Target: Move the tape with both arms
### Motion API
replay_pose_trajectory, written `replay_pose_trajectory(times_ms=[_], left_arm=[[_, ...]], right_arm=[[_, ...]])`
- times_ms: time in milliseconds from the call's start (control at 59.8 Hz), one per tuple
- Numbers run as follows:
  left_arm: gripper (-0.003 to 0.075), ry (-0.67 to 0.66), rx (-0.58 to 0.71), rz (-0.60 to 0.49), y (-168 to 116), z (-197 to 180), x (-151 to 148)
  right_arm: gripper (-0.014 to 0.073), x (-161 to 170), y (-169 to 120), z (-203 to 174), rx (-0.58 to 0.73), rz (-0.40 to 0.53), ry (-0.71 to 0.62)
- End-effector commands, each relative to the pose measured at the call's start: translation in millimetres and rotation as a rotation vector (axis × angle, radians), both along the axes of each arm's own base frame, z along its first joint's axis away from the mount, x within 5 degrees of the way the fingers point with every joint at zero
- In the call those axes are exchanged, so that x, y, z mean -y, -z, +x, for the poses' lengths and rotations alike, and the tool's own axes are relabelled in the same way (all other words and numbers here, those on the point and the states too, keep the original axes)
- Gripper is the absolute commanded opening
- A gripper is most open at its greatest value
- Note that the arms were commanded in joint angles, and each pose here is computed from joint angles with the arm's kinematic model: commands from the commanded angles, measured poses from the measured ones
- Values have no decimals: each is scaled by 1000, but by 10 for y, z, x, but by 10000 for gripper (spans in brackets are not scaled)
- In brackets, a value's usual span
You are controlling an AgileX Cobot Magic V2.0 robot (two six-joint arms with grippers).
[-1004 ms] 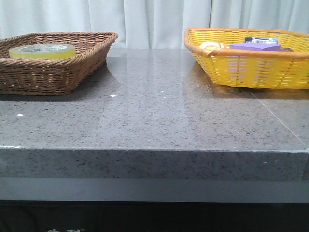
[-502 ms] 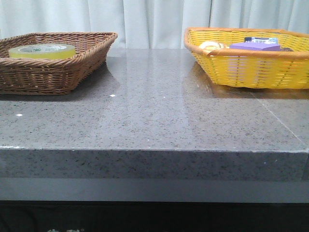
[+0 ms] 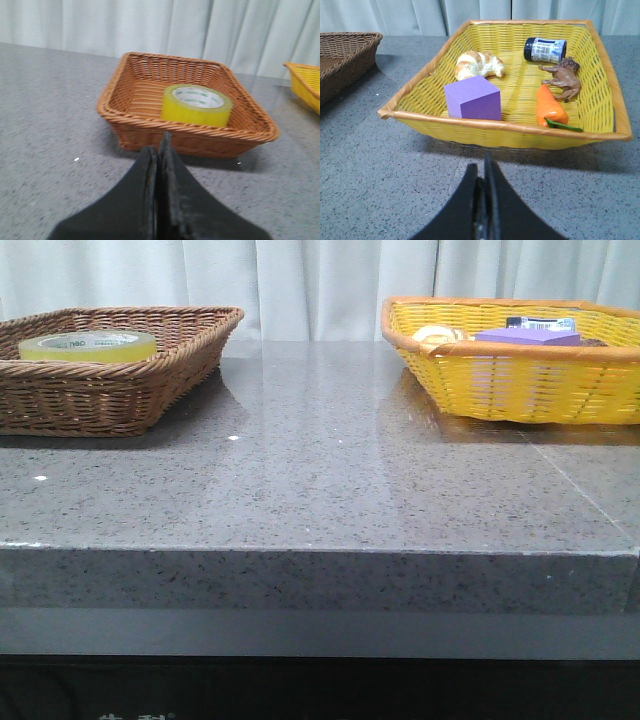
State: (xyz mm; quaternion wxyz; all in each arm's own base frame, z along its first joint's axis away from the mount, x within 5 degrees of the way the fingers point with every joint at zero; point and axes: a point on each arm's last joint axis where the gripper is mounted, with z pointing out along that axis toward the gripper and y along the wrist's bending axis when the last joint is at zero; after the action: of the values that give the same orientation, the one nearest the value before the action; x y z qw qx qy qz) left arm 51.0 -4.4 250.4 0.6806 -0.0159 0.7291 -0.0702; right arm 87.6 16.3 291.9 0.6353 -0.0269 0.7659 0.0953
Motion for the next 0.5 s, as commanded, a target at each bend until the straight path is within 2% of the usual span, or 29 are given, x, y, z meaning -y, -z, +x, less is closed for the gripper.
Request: replay_pose_trajectory(times_ms=[0,301,485], left_arm=[[-20,-30,100,-13,9,-46,-18],[-20,-48,-9,-7,513,29,-24],[-20,-50,18,-8,621,54,-26]], right_arm=[[-68,5,-169,7,109,17,7],[-68,5,-168,7,108,17,7],[-68,5,-168,7,108,17,7]])
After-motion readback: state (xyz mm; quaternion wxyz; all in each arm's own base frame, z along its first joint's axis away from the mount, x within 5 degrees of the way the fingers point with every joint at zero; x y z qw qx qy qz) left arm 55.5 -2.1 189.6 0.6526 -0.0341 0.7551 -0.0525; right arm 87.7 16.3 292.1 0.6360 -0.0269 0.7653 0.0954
